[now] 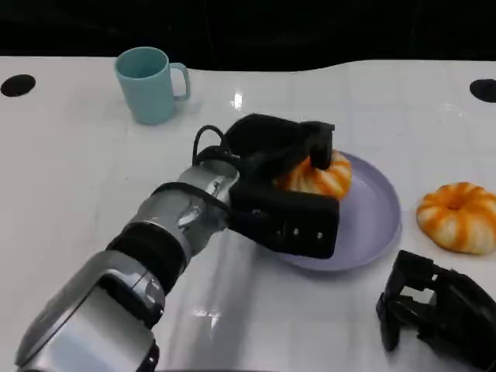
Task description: Grasp the bread from the table and place it into the plate.
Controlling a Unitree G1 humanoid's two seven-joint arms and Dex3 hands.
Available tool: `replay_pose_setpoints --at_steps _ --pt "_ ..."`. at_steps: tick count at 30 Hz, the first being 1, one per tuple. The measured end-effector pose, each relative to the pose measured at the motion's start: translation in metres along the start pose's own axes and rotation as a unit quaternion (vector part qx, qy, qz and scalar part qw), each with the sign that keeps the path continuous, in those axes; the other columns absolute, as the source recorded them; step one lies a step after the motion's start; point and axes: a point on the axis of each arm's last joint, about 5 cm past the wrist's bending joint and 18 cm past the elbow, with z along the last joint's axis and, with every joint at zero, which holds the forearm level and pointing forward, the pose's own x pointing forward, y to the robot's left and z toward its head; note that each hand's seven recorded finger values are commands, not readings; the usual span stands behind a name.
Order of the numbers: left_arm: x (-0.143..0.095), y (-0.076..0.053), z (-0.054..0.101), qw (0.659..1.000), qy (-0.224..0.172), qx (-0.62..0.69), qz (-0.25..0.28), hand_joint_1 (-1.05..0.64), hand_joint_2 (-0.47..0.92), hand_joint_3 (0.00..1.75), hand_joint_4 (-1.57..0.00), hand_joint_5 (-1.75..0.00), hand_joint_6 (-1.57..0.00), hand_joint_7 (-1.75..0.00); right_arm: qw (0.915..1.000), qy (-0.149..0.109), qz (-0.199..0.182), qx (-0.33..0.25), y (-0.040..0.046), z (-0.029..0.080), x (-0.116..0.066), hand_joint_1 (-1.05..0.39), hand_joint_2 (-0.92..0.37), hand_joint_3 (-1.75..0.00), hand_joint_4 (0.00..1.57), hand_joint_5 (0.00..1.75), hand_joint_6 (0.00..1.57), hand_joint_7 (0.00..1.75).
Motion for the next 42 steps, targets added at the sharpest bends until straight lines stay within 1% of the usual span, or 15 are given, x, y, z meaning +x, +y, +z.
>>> replay_pose_setpoints --at_steps 1,3,5,7,9,12,14,16,18,19,21,23,29,34,42 --pt "0.0 -0.002 0.0 1.0 0.002 -0.002 -0.004 -0.27 0.68 0.82 -0.88 -1.75 -0.71 -1.42 1.0 0.0 -0.001 -0.001 0.0001 0.0 -0.001 -0.59 -0.92 -0.23 0.7 1.75 0.6 1.64" --pt "0.0 -0.006 0.001 1.0 0.005 -0.004 -0.009 -0.28 0.71 0.71 -0.85 -1.75 -0.74 -1.22 1.0 0.0 -0.003 0.0 0.0002 0.0 -0.001 -0.59 -0.92 -0.22 0.7 1.75 0.6 1.63" --pt "0.001 -0.008 0.003 1.0 0.006 -0.005 -0.01 -0.29 0.73 0.66 -0.84 -1.75 -0.75 -1.12 1.0 0.0 -0.004 0.0 0.0005 0.0 -0.001 -0.58 -0.92 -0.22 0.7 1.75 0.6 1.62" --pt "0.002 -0.009 0.005 1.0 0.007 -0.005 -0.009 -0.31 0.74 0.58 -0.84 -1.75 -0.76 -1.09 1.0 0.001 -0.004 0.001 0.0007 0.0 -0.001 -0.59 -0.92 -0.22 0.7 1.75 0.61 1.63" --pt "0.004 -0.009 0.007 1.0 0.006 -0.006 -0.008 -0.3 0.72 0.6 -0.77 -1.75 -0.73 -1.18 1.0 0.001 -0.003 0.001 0.0008 0.001 -0.001 -0.59 -0.92 -0.22 0.71 1.75 0.62 1.63" --pt "0.006 -0.006 0.009 1.0 0.005 -0.009 -0.007 -0.3 0.72 0.61 -0.75 -1.75 -0.72 -1.2 1.0 0.001 -0.004 0.001 0.0008 0.001 -0.001 -0.6 -0.92 -0.22 0.71 1.75 0.62 1.62" --pt "0.006 -0.006 0.009 1.0 0.006 -0.01 -0.01 -0.45 0.86 0.38 -0.45 -1.22 -0.41 -0.78 1.0 0.001 -0.004 0.001 0.0009 0.001 0.0 -0.6 -0.92 -0.22 0.7 1.75 0.62 1.62" --pt "0.006 -0.007 0.008 1.0 0.005 -0.009 -0.026 -0.62 0.91 0.36 -0.17 -0.89 -0.2 -0.56 1.0 0.001 -0.005 0.0 0.001 0.001 0.0 -0.59 -0.92 -0.22 0.7 1.75 0.62 1.62" --pt "0.005 -0.007 0.006 0.999 0.007 -0.005 -0.047 -0.74 0.92 0.45 -0.05 -0.69 -0.08 -0.48 1.0 0.001 -0.005 0.0 0.0011 0.001 -0.001 -0.59 -0.92 -0.21 0.71 1.75 0.62 1.62" --pt "0.004 -0.007 0.005 0.998 0.009 -0.003 -0.055 -0.78 0.92 0.47 -0.03 -0.64 -0.04 -0.47 1.0 0.001 -0.005 0.001 0.0011 0.001 -0.001 -0.59 -0.92 -0.21 0.71 1.75 0.62 1.62" --pt "0.004 -0.007 0.003 0.998 0.013 0.005 -0.065 -0.88 0.92 0.57 0.0 -0.32 -0.01 -0.28 1.0 0.001 -0.005 0.002 0.0011 0.001 -0.001 -0.58 -0.92 -0.22 0.71 1.75 0.62 1.63" --pt "0.004 -0.006 0.003 0.997 0.018 0.018 -0.075 -0.97 0.92 0.64 0.0 -0.16 0.0 -0.19 1.0 0.001 -0.005 0.002 0.0011 0.001 -0.001 -0.58 -0.92 -0.23 0.7 1.75 0.61 1.63" --pt "0.008 0.002 0.004 0.996 0.016 0.04 -0.084 -1.04 0.92 0.7 0.0 -0.01 0.0 -0.13 1.0 0.002 -0.004 0.001 0.0013 0.001 0.0 -0.59 -0.92 -0.23 0.71 1.75 0.61 1.64" --pt "0.007 0.007 0.003 0.995 0.014 0.046 -0.089 -1.05 0.92 0.72 0.0 0.0 0.0 -0.12 1.0 0.002 -0.008 0.0 0.0016 0.001 0.0 -0.59 -0.92 -0.23 0.71 1.75 0.6 1.64" --pt "0.002 0.025 -0.003 0.996 -0.016 0.048 -0.071 -1.05 0.92 0.71 -0.03 -0.02 -0.01 -0.13 1.0 0.002 -0.01 -0.001 0.0018 0.001 0.0 -0.6 -0.92 -0.23 0.71 1.75 0.6 1.65"
